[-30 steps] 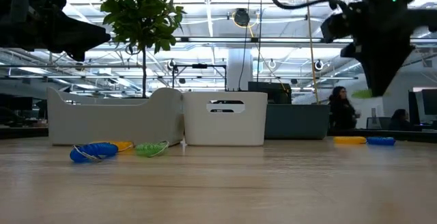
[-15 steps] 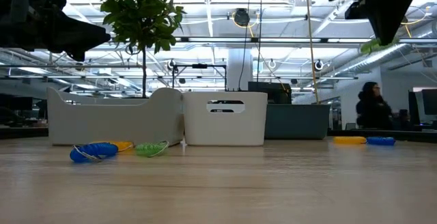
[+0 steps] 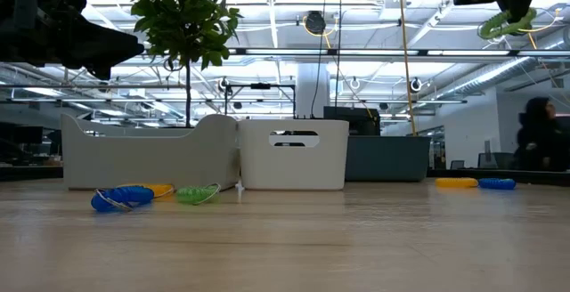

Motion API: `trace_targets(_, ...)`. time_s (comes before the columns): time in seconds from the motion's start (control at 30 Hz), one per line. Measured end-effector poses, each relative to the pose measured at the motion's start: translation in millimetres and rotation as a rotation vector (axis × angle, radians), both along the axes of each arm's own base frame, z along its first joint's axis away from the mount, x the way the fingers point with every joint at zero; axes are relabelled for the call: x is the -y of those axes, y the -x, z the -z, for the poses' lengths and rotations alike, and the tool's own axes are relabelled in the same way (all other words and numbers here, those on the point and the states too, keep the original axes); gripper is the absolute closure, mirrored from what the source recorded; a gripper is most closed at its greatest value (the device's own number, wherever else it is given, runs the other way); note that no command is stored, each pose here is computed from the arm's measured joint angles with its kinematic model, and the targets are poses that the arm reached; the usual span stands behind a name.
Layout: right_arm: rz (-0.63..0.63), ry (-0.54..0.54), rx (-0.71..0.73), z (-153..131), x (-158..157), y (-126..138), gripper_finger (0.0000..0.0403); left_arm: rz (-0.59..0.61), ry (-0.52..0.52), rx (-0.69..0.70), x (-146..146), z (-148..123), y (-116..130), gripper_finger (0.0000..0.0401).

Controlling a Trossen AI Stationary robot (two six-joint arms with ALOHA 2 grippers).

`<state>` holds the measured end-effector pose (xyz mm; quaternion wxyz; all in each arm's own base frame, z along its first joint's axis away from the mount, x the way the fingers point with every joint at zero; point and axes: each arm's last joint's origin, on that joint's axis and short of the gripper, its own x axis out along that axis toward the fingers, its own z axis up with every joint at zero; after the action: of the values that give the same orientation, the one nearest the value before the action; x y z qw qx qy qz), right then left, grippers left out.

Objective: Sort spring keychains
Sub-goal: Put the green spring keychain into the blue bin

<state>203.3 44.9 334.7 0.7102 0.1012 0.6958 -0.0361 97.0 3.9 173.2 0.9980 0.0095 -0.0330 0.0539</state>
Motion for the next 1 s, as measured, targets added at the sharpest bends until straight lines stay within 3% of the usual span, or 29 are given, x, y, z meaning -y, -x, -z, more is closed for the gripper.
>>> trace_targets(0.23, -0.056, 0.005, 0.011, 0, 8, -2, 0.0403, 0.0, 0.0, 0.0, 0, 0, 0, 0.027)
trace_targets(0.43, -0.065, 0.085, 0.009, 4, 31, -10, 0.0403, 0.0, 0.0, 0.0, 0, 0, 0, 0.027)
trace_targets(1.0, -0.116, 0.154, -0.024, 31, 107, -41, 0.0403, 0.0, 0.0, -0.006, 0, 1, 0, 0.027)
